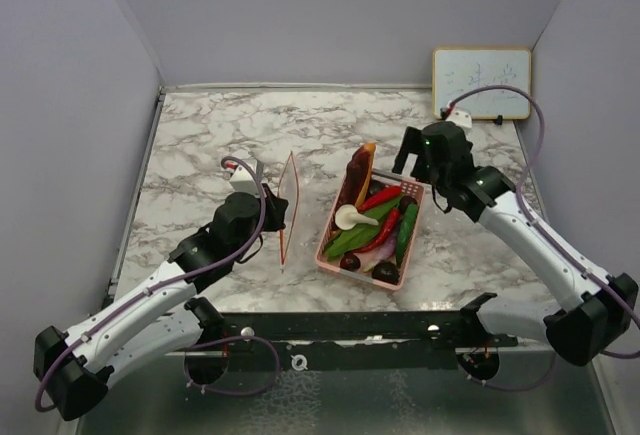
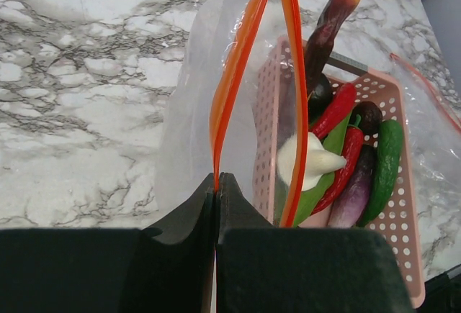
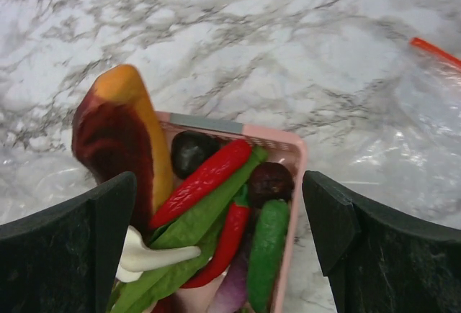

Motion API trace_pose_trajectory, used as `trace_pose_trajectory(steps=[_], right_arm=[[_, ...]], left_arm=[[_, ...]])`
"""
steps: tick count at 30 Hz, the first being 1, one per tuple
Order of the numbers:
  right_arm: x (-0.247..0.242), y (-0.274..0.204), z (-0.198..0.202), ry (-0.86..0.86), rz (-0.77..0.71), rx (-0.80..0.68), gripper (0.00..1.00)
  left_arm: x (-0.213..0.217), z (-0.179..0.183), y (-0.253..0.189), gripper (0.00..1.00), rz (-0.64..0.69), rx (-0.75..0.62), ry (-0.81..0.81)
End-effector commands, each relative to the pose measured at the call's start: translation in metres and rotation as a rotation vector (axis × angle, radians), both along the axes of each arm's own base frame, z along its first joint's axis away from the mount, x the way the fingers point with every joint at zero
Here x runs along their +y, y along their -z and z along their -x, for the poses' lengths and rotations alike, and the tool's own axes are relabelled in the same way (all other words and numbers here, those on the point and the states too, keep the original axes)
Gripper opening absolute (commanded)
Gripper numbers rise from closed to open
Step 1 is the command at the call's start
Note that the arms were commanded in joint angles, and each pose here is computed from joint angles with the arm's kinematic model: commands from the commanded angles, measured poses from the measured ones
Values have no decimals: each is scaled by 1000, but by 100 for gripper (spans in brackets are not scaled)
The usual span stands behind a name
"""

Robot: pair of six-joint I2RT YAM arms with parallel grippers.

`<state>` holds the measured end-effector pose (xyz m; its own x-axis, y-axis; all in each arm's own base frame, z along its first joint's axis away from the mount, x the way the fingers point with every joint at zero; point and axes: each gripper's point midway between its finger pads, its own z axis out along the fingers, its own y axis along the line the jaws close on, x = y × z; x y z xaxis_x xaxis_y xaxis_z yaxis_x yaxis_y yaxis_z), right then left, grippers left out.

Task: Place the food in the zip-top bag and seal the zipper
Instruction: Open the zipper of the food storage bag.

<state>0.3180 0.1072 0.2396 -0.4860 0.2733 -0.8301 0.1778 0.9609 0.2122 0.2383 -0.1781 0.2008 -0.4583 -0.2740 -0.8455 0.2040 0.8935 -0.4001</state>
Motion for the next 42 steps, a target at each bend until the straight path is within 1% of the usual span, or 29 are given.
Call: trace_pose_trajectory(steps=[1,5,7,10,15,19,22,25,26,28,29,31,33,36,37,41,42], right_arm=[[64,-5,-20,-170,-70,-22,99],[95,-6,-34,-199,-102,-8,99],[114,-5,-32,-227,-111,-8,99],[153,-10,-15,-320,-107,-40,100],[235,-13,18,-569,-146,-90,99],[269,-16,35,-641,-165,-114,99],[277,-18,42,-647,-179,-128,98],[276,-6,43,-628,-144,-103,95],[274,-2,42,-612,-131,-92,94],[266,7,42,-565,-97,-75,86],[260,11,40,-531,-79,-64,84],[245,16,35,-452,-32,-60,83],[239,22,33,-429,1,-52,82],[237,30,32,-413,40,-33,64],[238,32,31,-414,42,-31,62],[254,37,33,-447,32,-31,62],[257,39,34,-456,28,-31,59]], left_arm=[[-27,-3,-4,0,121,-17,65],[-36,-4,5,0,157,-3,80],[-36,-5,5,0,165,-7,74],[-32,-10,1,0,153,-26,47],[-36,-14,-12,0,162,-54,59],[-37,-12,-17,0,180,-57,65],[-34,-11,-15,0,178,-58,55],[-29,-10,-16,0,174,-64,43],[-29,-10,-17,0,172,-67,41],[-27,-9,-19,0,170,-69,39],[-26,-9,-20,0,167,-70,38],[-23,-9,-23,0,158,-74,30],[-19,-8,-27,0,150,-82,21],[-16,-8,-37,0,160,-103,14],[-16,-7,-41,0,168,-111,15],[-18,-4,-56,0,199,-133,34],[-19,-4,-59,0,205,-136,40]])
